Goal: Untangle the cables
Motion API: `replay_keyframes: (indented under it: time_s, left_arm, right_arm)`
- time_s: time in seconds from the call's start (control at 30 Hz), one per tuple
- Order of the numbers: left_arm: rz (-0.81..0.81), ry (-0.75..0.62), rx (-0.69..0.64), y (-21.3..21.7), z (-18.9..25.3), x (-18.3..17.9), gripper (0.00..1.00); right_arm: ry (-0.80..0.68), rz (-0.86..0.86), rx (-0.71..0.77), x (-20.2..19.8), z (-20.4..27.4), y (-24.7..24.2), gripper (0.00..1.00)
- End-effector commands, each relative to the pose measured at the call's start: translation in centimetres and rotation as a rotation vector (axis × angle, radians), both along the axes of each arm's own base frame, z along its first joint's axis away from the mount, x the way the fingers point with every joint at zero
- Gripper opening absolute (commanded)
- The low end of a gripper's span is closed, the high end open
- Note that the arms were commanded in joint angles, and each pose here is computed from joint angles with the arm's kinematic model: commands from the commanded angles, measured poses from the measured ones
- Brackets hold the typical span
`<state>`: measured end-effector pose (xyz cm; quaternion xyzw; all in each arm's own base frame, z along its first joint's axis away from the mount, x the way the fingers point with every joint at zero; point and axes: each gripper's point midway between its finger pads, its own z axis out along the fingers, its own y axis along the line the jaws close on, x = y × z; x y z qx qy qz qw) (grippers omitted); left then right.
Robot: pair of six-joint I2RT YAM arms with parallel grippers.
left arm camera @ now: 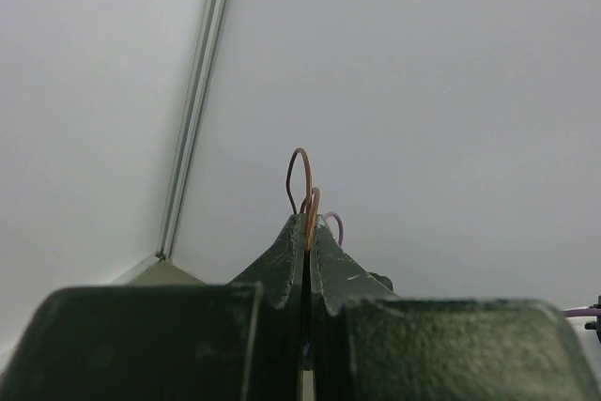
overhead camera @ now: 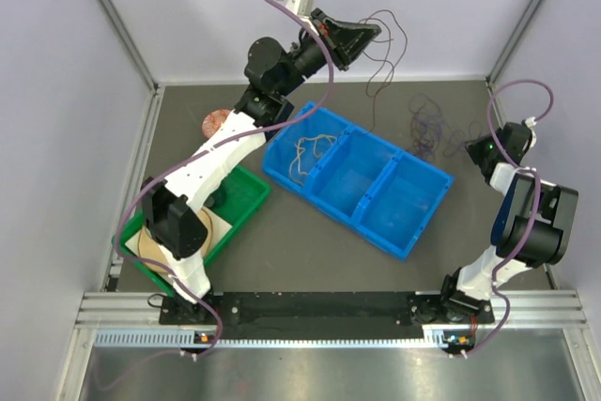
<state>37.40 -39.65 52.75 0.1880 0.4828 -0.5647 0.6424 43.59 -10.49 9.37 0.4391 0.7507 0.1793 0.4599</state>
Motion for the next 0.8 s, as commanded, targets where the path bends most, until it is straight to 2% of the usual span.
replay_keyframes:
  time_s: [0.0,0.23,0.53,0.77]
  left_arm:
    - [0.003,-0.106,-0.048,1.6,4.3,-3.0,0.0]
    - [-0.017,-0.084,-0.051,1.3,3.7,-3.2,0.0]
    - [-0.042,0.02,-0.038,0.0,-0.4,-2.6,0.0]
    - [0.028,0.096,0.072,-1.3,-8.5,0.3,0.0]
  right_arm:
    - [-0.088,0.01,-0.024,0.8,3.0,0.0,0.0]
    - [-0.087,0.012,-0.021,0.7,2.9,0.1,0.0]
    - [-0.084,0.022,-0.012,0.7,2.4,0.3,0.0]
    - [-0.082,0.032,-0.003,0.7,2.1,0.5,0.0]
